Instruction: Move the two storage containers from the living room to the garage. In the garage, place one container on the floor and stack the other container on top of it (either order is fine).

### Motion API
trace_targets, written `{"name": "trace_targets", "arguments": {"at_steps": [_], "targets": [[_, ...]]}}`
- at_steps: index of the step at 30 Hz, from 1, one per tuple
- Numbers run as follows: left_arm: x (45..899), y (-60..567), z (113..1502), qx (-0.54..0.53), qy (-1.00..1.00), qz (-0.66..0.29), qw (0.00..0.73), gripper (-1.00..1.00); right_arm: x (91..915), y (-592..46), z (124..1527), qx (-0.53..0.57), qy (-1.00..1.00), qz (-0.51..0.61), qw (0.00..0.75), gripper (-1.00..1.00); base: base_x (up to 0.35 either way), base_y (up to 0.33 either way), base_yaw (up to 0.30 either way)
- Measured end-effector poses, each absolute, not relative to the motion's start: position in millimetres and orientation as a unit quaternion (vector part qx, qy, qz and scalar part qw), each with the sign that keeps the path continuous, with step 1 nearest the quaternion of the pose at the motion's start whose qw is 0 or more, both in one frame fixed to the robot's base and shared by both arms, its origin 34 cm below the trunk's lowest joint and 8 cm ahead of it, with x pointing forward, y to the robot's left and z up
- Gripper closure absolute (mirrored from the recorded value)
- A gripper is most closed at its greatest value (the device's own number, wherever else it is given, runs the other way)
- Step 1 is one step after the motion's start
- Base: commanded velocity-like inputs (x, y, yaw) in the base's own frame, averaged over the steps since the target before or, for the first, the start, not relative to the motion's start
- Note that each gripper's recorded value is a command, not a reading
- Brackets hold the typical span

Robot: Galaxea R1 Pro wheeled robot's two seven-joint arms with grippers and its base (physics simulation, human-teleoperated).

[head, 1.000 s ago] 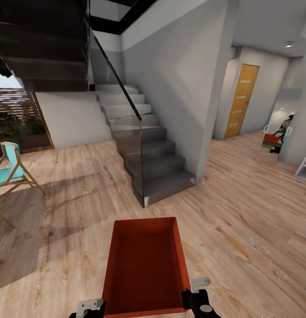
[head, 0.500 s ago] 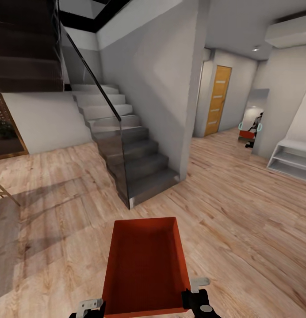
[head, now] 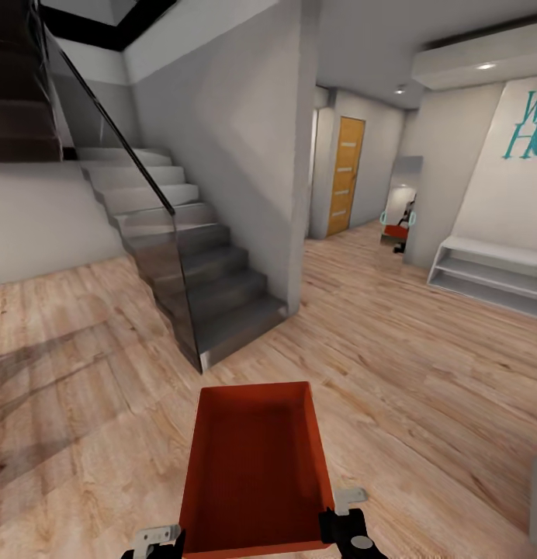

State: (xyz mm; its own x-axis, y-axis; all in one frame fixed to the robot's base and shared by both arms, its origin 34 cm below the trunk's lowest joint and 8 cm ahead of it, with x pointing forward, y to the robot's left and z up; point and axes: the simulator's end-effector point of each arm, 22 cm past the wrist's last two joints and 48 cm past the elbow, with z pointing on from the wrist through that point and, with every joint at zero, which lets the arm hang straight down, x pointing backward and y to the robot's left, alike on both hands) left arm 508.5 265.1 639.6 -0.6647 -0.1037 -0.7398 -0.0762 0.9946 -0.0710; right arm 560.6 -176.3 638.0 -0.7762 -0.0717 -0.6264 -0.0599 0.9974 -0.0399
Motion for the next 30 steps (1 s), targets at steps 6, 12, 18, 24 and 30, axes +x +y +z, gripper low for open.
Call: {"name": "trace_targets", "arguments": {"at_steps": [6, 12, 18, 24, 30], "targets": [[508.6, 265.0, 639.6, -0.049, 0.912, -0.017, 0.407, 1.00, 560.6, -176.4, 637.9, -0.035, 0.942, -0.009, 0.333, 1.00, 0.000, 0.000, -0.268], [508.6, 265.0, 639.6, -0.049, 0.912, -0.017, 0.407, 1.00, 560.7, -176.4, 638.0, -0.034, 0.942, -0.009, 0.333, 1.00, 0.000, 0.000, -0.268], [508.6, 265.0, 639.6, -0.050, 0.912, -0.017, 0.407, 1.00, 560.7, -176.4, 638.0, -0.035, 0.942, -0.009, 0.333, 1.00, 0.000, 0.000, -0.268], [508.5, 265.0, 639.6, -0.049, 0.912, -0.017, 0.406, 1.00, 560.6, -176.4, 638.0, -0.035, 0.942, -0.009, 0.333, 1.00, 0.000, 0.000, -0.268], [508.6, 265.0, 639.6, -0.049, 0.912, -0.017, 0.407, 1.00, 560.6, -176.4, 638.0, -0.035, 0.942, -0.009, 0.333, 1.00, 0.000, 0.000, -0.265]]}}
